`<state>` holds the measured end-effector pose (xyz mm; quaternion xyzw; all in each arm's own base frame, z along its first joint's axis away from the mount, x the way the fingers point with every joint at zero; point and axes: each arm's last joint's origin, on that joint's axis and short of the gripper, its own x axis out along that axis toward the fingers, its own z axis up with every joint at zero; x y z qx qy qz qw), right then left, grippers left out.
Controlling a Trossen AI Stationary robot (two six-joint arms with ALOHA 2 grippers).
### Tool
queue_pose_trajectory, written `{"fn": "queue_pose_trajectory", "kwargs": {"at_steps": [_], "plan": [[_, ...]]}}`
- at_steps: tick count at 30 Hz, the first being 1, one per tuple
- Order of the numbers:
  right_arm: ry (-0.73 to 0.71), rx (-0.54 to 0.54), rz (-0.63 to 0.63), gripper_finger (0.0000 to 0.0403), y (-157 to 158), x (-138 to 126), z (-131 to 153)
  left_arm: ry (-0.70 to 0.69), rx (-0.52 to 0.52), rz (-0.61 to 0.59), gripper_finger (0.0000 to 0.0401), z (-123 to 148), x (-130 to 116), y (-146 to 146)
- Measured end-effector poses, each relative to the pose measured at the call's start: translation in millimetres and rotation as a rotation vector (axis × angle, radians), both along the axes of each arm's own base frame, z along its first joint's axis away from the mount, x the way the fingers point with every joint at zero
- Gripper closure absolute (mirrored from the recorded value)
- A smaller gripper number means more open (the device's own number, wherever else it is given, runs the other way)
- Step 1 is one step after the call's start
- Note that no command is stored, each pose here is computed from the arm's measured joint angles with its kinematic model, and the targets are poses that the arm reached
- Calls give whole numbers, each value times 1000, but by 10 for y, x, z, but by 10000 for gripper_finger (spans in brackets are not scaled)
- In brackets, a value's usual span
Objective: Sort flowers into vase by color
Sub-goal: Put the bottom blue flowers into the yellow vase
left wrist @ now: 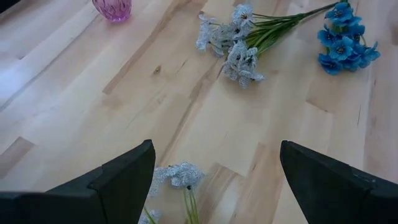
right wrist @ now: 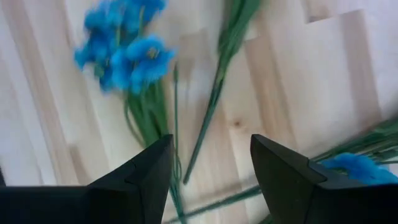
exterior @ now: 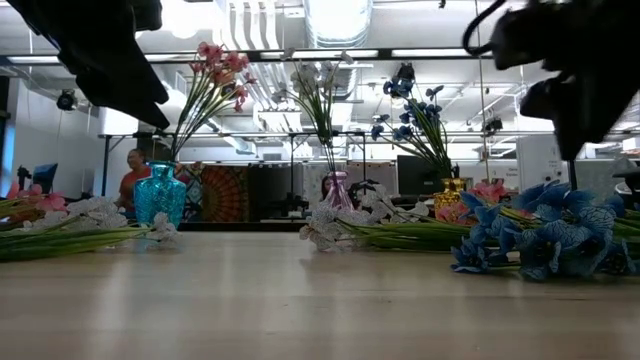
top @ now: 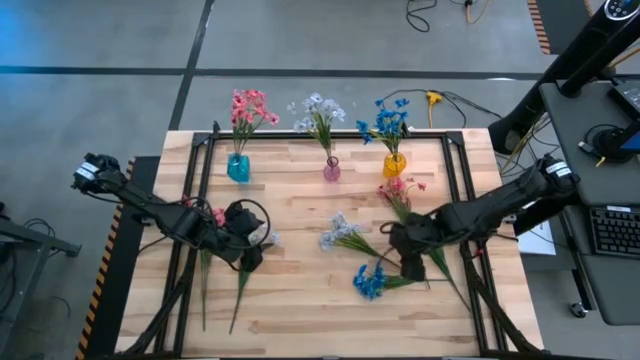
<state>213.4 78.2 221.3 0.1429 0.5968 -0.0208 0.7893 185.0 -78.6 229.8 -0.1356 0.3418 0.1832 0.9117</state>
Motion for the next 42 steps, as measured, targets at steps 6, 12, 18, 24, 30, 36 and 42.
{"fn": "queue_pose_trajectory", "kwargs": {"at_steps": [6,12,18,24,30,36,42], "plan": [[14,-11,82,197,172,-100,-60,18,18,-10,75,-30,18,-9],[-107,-33,127,197,327,-77,-27,29,42,1,75,-64,40,-15],[-156,-47,162,197,475,24,-130,24,62,17,75,-70,48,-10],[-77,-86,202,197,608,110,-412,17,76,28,75,-68,48,-5],[-16,-88,250,197,731,99,-555,17,76,28,74,-68,48,-5],[-2,-83,225,197,769,86,-562,17,75,29,74,-67,48,-5],[31,-137,240,197,787,126,-722,11,84,37,74,-64,49,-2]]}}
